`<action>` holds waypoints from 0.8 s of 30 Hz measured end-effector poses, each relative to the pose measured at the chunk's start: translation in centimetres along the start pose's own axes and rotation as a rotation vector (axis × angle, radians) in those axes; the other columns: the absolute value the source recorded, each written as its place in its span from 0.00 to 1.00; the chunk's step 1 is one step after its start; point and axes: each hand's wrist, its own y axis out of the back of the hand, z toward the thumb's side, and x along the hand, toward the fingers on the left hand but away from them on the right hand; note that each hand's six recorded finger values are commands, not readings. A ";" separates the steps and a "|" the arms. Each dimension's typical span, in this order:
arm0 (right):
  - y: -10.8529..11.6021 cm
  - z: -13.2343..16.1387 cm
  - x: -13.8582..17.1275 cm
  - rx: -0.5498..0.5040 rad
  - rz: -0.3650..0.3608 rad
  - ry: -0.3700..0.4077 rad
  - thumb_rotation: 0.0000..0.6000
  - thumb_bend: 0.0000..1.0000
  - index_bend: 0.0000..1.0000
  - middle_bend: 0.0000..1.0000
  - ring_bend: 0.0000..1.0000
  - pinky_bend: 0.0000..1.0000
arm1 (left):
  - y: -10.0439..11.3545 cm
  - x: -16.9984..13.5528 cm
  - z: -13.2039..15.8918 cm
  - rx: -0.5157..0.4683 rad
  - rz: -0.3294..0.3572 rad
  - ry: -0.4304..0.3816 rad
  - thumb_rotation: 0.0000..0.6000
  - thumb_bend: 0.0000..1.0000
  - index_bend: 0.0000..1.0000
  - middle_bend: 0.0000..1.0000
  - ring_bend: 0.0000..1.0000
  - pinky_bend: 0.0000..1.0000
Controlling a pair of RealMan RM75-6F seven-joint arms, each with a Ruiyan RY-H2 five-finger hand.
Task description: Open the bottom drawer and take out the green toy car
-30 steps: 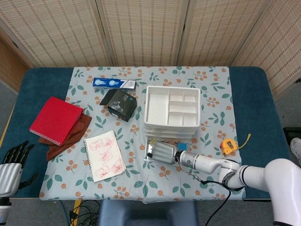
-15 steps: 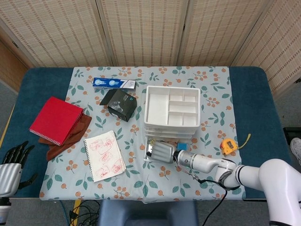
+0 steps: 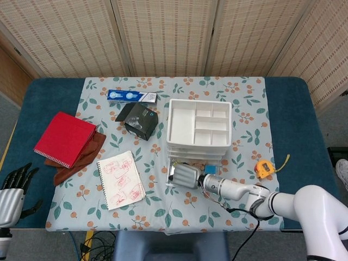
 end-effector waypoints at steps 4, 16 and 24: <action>0.0 0.0 -0.2 0.001 -0.010 -0.005 1.00 0.40 0.38 0.86 1.00 1.00 | 0.0 0.1 0.0 -0.001 0.001 -0.002 1.00 0.23 0.12 0.05 0.07 0.09; 2.0 -0.8 0.8 -0.028 -0.102 -0.042 1.00 0.44 0.47 0.87 1.00 1.00 | 0.0 0.2 0.1 -0.014 -0.001 -0.010 1.00 0.23 0.12 0.05 0.07 0.09; 4.0 -1.7 4.2 -0.051 -0.175 -0.080 1.00 0.44 0.47 0.87 1.00 1.00 | 0.0 0.4 0.6 -0.012 0.001 -0.027 1.00 0.23 0.12 0.05 0.07 0.09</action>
